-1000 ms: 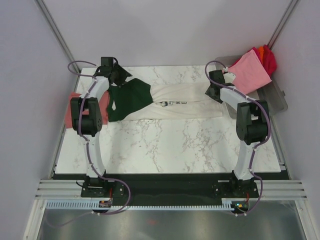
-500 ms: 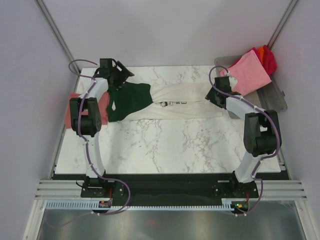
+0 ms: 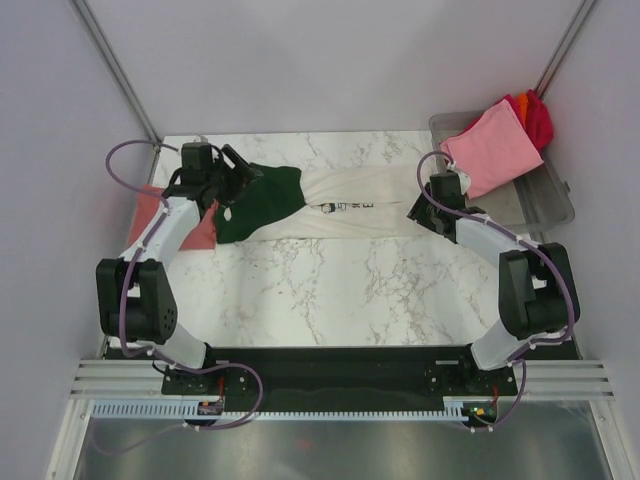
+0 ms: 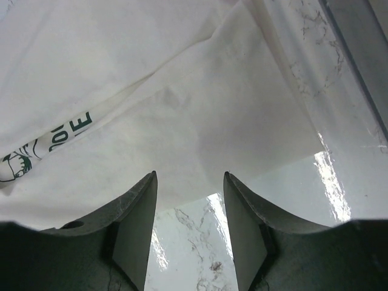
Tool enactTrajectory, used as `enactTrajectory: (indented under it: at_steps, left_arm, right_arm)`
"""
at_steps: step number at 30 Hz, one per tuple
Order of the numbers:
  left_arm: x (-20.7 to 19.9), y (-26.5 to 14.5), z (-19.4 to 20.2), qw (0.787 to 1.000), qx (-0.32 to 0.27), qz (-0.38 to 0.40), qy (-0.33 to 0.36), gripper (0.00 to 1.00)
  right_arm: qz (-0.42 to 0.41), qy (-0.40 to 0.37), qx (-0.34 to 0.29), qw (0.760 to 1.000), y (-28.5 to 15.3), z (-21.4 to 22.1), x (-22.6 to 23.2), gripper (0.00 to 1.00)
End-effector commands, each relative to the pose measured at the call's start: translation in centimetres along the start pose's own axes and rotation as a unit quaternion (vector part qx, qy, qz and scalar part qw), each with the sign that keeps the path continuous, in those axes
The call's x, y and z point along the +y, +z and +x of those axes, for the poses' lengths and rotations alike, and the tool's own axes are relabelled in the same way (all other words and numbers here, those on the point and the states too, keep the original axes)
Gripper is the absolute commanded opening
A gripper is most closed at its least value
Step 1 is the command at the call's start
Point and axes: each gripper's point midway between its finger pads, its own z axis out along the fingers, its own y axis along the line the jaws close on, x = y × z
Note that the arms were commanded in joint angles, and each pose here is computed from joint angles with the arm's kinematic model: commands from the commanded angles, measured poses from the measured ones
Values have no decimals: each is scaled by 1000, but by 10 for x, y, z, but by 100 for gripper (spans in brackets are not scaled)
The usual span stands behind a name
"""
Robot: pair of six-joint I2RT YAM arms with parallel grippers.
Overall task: Fold and stack the t-shirts
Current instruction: Fold the tshirt
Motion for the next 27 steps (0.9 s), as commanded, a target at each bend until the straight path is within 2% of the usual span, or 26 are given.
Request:
enactTrajectory:
  at_steps: [1,6,10,13,20,27]
  left_arm:
    - [33,-2,39,999,37,-29,-4,82]
    - [52,-23,54,999,10,-37,-5,80]
    - [66,-38,60,999,-26,-32,-10,79]
    - [75,-40,64,998,-48,-29,-27,80]
    - [86,-32,72,997,-48,-33,-42,82]
    - [90,-30,72,997,-49,-40,-42,81]
  right_arm:
    - [-22,4,-18,1000,-9,-2,7,56]
    - [-2,31,-41,999,-14,10,-11,56]
    - [6,79,-81,994,-19,9,-18,59]
    - [30,122,-111,986,-18,8,-31,57]
    - [48,162,-121,978,-3,11,-36,57]
    - [81,160,-108,978,22,16,-41,56]
